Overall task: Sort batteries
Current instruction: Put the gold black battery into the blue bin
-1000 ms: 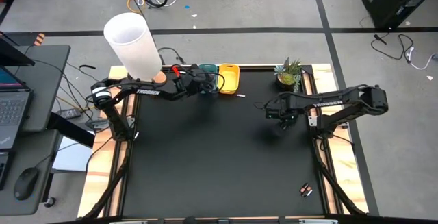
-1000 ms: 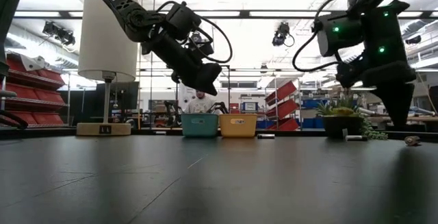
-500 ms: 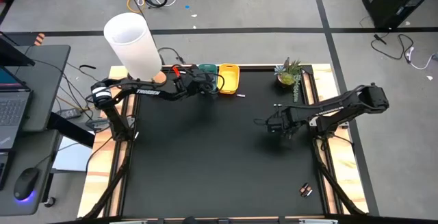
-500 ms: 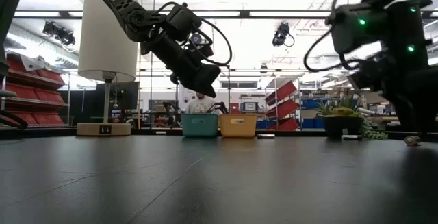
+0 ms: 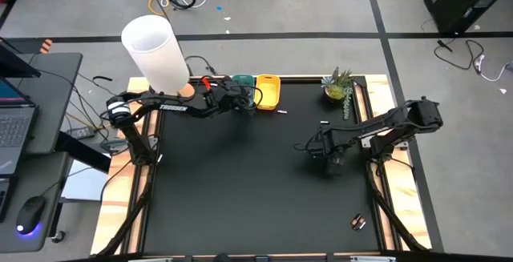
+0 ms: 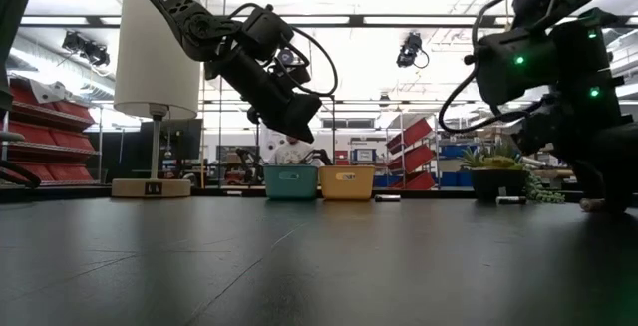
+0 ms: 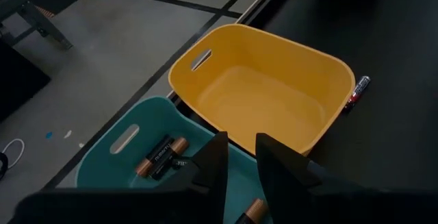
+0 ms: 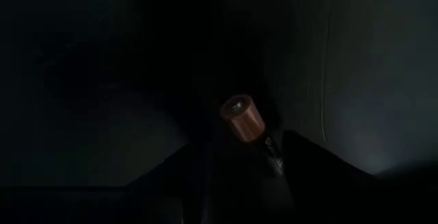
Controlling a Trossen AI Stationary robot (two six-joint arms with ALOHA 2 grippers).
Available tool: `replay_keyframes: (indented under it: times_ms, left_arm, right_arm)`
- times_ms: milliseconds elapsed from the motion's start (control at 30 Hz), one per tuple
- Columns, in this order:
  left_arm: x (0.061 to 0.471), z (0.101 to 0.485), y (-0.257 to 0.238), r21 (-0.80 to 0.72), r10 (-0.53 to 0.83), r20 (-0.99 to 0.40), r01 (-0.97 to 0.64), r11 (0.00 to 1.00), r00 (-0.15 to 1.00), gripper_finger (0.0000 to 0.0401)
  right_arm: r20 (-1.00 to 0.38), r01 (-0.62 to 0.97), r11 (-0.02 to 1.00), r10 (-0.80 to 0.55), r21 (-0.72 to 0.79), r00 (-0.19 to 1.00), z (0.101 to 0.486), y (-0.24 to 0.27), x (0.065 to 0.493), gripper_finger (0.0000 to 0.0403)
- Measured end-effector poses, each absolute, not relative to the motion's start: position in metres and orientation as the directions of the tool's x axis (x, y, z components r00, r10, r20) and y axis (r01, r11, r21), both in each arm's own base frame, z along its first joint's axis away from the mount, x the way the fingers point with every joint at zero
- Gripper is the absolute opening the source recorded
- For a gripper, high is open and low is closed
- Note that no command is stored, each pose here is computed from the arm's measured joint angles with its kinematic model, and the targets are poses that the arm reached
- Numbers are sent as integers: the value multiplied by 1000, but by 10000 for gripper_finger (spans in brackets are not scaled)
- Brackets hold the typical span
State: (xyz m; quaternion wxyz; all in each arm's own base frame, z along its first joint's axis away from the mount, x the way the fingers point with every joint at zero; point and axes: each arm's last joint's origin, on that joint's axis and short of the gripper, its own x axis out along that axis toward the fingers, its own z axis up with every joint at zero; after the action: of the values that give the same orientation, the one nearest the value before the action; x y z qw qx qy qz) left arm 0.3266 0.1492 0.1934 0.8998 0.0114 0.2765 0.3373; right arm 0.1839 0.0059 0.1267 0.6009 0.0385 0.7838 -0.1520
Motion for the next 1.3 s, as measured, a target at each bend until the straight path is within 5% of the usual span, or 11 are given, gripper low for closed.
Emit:
replay_keyframes:
  times_ms: [233, 500, 900, 1300]
  left_arm:
    - [326, 192, 149, 243, 611, -501, -578, 779, 613, 90]
    - [331, 178, 147, 288, 596, -535, -534, 795, 599, 90]
    - [343, 181, 131, 259, 467, -494, -388, 884, 734, 90]
    - [346, 183, 127, 238, 446, -476, -377, 895, 758, 90]
  right_arm:
    - [-960, 256, 949, -114, -181, -256, 133, 7, 194, 119]
    - [-997, 318, 945, -81, -81, -15, 146, 8, 215, 6]
    - [-994, 359, 927, -113, -106, -1, 148, 5, 215, 16]
    - [-961, 260, 930, -223, -260, -162, 150, -9, 200, 108]
